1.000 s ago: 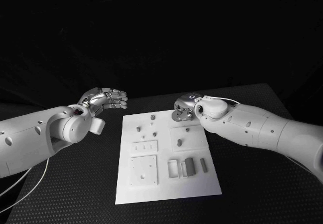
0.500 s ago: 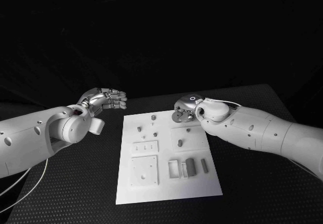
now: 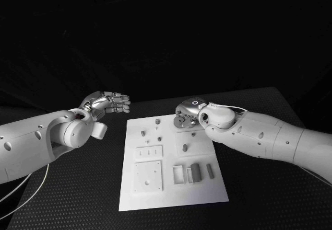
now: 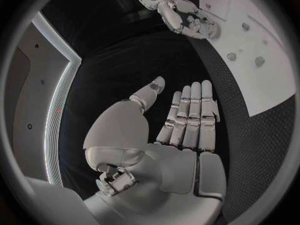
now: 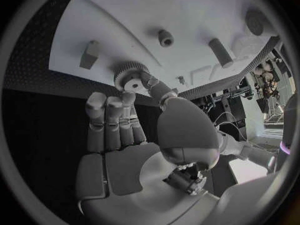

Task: Assemble the parts on the task board

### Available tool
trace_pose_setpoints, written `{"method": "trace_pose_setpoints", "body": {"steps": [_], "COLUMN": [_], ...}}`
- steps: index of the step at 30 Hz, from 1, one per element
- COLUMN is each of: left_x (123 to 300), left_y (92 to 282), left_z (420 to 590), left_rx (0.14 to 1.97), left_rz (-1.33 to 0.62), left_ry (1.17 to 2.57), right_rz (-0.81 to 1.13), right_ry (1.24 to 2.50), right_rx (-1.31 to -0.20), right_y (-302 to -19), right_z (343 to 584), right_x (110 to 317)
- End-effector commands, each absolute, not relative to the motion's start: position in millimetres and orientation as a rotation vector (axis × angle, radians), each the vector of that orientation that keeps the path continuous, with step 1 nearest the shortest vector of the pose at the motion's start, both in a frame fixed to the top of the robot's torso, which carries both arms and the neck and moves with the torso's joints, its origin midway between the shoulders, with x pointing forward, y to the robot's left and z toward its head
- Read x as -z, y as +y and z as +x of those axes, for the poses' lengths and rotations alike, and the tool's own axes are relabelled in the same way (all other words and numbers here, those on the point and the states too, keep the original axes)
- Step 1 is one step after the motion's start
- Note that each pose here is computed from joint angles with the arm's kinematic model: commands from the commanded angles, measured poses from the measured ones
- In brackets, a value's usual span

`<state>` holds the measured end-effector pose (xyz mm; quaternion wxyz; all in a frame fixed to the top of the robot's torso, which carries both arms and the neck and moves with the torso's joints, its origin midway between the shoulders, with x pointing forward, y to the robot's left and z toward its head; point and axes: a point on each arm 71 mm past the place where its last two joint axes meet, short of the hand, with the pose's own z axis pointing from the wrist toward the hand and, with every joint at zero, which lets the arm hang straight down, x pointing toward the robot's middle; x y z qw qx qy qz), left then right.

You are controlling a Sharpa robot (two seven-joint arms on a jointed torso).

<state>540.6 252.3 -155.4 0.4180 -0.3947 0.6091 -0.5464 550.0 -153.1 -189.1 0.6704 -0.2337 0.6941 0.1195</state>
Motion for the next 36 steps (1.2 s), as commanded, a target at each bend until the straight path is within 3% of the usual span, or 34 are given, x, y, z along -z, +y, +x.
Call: {"method": "trace_pose_setpoints", "body": {"steps": [1, 22, 36], "left_x": [154.0, 153.7, 153.8], "left_y": [251.3, 252.1, 250.1], "left_z": [540.3, 539.8, 540.6], "left_rx": [1.375, 1.369, 1.368], "left_rz": [-0.98, -0.98, -0.975], "left_ry": [1.52, 1.515, 1.517], "right_rz": [-0.542, -0.64, -0.678], "right_ry": [1.501, 1.369, 1.378], "right_rx": [-0.258, -0.33, -0.361], "right_y": [-149.5, -105.5, -79.1], "right_z": [547.9, 528.7, 524.0], "right_x": [182.5, 172.4, 185.7]}}
